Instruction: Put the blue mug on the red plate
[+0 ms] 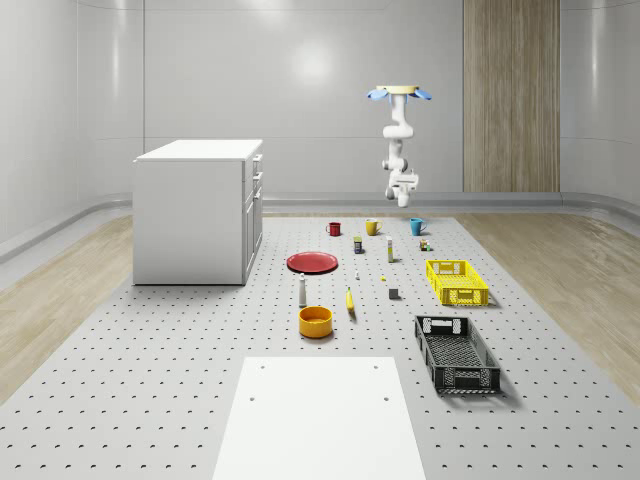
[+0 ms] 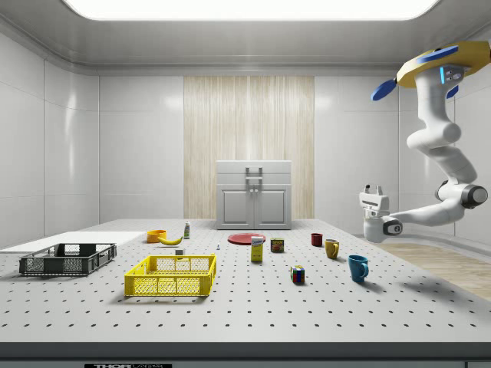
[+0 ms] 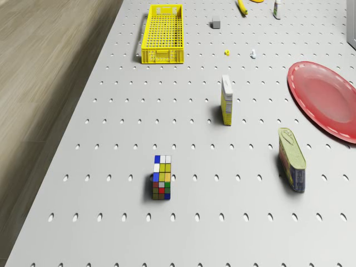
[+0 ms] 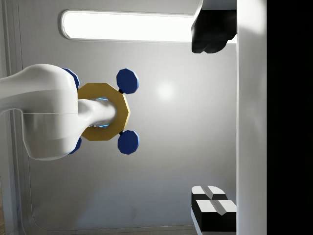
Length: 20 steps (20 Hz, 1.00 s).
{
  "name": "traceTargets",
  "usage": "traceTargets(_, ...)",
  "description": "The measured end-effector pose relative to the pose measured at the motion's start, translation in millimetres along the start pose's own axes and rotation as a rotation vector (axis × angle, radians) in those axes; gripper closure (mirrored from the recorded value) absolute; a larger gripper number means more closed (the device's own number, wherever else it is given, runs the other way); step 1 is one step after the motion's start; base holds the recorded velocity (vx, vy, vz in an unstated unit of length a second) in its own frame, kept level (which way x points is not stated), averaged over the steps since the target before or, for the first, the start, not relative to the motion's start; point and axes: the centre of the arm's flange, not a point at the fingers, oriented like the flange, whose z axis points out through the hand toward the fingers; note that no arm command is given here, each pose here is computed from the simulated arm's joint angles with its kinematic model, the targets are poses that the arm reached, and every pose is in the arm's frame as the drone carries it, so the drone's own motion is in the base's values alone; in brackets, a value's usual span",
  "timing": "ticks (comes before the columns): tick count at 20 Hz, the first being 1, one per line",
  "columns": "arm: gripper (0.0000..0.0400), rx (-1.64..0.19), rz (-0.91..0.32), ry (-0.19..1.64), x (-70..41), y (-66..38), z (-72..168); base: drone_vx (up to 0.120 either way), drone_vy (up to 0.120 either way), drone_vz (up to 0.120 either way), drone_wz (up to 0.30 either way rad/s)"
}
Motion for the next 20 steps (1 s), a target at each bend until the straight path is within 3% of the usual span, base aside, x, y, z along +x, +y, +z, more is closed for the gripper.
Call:
traceTargets(7, 0.0000, -0.102, -0.003, 0.109, -10.8, -10.1, 1.2, 0.000, 0.000, -0.069, 0.000)
traceTargets(13, 0.0000, -0.358, -0.009, 0.370, -35.4, -33.8, 13.2, 0.000, 0.000, -0.120, 0.000)
traceTargets(16, 0.0000, -0.601, -0.015, 0.614, -54.2, -52.0, 35.1, 0.000, 0.000, -0.120, 0.000)
traceTargets(20, 0.0000, -1.054, -0.026, 1.065, -71.4, -67.9, 93.3, 0.000, 0.000, -0.120, 0.000)
